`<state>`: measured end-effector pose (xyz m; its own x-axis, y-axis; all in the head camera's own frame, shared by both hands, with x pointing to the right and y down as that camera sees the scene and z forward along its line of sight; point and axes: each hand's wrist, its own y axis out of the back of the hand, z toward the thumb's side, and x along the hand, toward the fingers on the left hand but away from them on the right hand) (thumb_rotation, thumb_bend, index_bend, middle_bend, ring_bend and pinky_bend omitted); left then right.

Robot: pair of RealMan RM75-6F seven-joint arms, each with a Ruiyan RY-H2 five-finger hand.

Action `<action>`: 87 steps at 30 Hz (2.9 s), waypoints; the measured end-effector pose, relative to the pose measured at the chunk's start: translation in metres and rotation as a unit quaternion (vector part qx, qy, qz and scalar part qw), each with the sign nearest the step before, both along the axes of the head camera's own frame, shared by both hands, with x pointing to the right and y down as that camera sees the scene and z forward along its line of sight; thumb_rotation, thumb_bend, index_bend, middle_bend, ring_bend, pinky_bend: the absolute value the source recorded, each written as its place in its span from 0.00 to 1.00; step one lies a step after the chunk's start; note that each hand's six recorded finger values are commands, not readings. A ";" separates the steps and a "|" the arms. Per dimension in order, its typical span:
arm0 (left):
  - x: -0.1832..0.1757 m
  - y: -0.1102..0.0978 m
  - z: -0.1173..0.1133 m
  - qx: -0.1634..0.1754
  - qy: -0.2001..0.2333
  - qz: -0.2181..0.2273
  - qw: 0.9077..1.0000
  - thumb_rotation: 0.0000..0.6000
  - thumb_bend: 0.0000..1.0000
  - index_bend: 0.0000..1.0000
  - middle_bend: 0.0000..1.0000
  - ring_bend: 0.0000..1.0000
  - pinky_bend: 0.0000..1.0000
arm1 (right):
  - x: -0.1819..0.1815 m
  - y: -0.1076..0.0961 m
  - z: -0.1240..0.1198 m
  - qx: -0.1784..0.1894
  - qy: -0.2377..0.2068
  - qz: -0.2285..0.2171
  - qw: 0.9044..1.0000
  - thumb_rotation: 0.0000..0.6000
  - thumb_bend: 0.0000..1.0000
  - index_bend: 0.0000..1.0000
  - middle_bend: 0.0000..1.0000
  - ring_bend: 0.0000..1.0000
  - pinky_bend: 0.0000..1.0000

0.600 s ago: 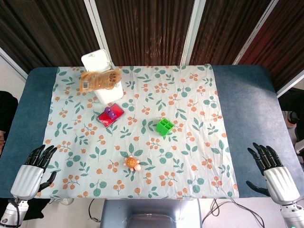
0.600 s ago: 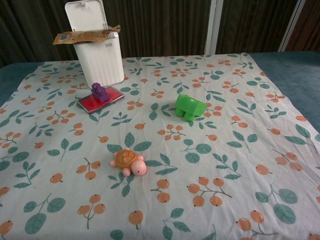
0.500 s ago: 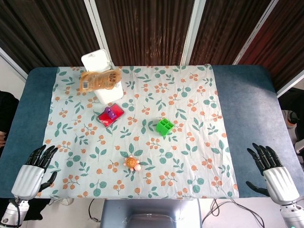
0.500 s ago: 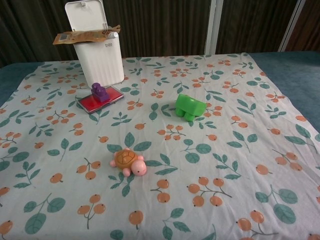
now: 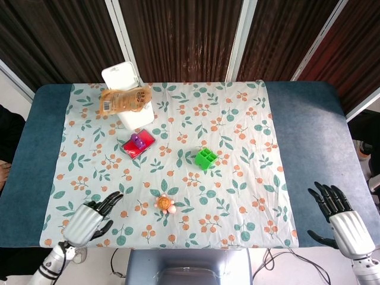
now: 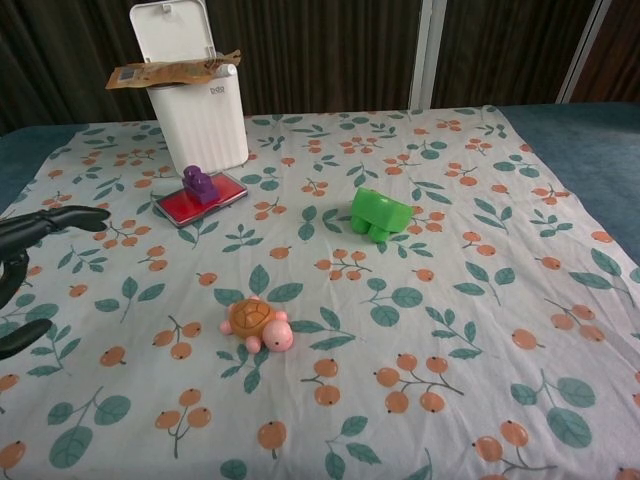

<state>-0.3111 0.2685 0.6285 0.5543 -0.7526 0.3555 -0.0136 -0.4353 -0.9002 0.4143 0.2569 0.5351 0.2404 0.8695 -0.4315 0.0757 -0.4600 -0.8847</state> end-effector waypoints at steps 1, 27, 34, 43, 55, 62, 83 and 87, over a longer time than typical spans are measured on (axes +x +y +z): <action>0.007 -0.001 0.004 0.002 0.001 0.011 1.000 1.00 0.39 0.12 0.19 0.90 0.95 | -0.001 0.000 0.001 -0.002 0.000 -0.001 1.000 1.00 0.21 0.00 0.00 0.00 0.00; 0.112 -0.017 0.086 -0.032 -0.053 0.125 0.990 1.00 0.39 0.18 0.21 0.94 1.00 | 0.005 -0.005 0.001 -0.009 0.002 0.013 1.000 1.00 0.21 0.00 0.00 0.00 0.00; 0.122 -0.018 0.093 -0.018 -0.053 0.135 0.989 1.00 0.39 0.36 0.41 0.94 1.00 | 0.006 -0.005 -0.002 -0.011 0.000 0.016 1.000 1.00 0.21 0.00 0.00 0.00 0.00; 0.131 -0.024 0.096 0.032 -0.027 0.140 0.989 1.00 0.45 0.79 0.80 0.97 1.00 | 0.007 -0.005 -0.004 -0.010 -0.002 0.019 1.000 1.00 0.21 0.00 0.00 0.00 0.00; 0.131 -0.023 0.102 0.035 -0.008 0.133 0.990 1.00 0.43 0.37 0.43 0.96 1.00 | 0.008 -0.005 -0.006 -0.009 -0.002 0.019 1.000 1.00 0.21 0.00 0.00 0.00 0.00; 0.129 -0.023 0.101 0.020 -0.013 0.135 0.991 1.00 0.41 0.21 0.31 0.99 1.00 | 0.008 -0.005 -0.007 -0.009 -0.002 0.020 1.000 1.00 0.21 0.00 0.00 0.00 0.00; 0.135 -0.026 0.100 0.015 0.009 0.113 0.993 1.00 0.43 0.83 0.88 1.00 1.00 | 0.010 -0.006 -0.009 -0.010 -0.003 0.022 1.000 1.00 0.21 0.00 0.00 0.00 0.00; 0.133 -0.029 0.102 0.023 0.016 0.108 0.994 1.00 0.43 0.85 0.91 1.00 1.00 | 0.010 -0.006 -0.009 -0.009 -0.002 0.022 1.000 1.00 0.21 0.00 0.00 0.00 0.00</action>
<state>-0.1780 0.2398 0.7301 0.7151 -0.6299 0.3031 0.0469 -0.3893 -0.9199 0.4241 0.2507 0.5258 0.2034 0.8710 -0.4472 0.0999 -0.4728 -0.8755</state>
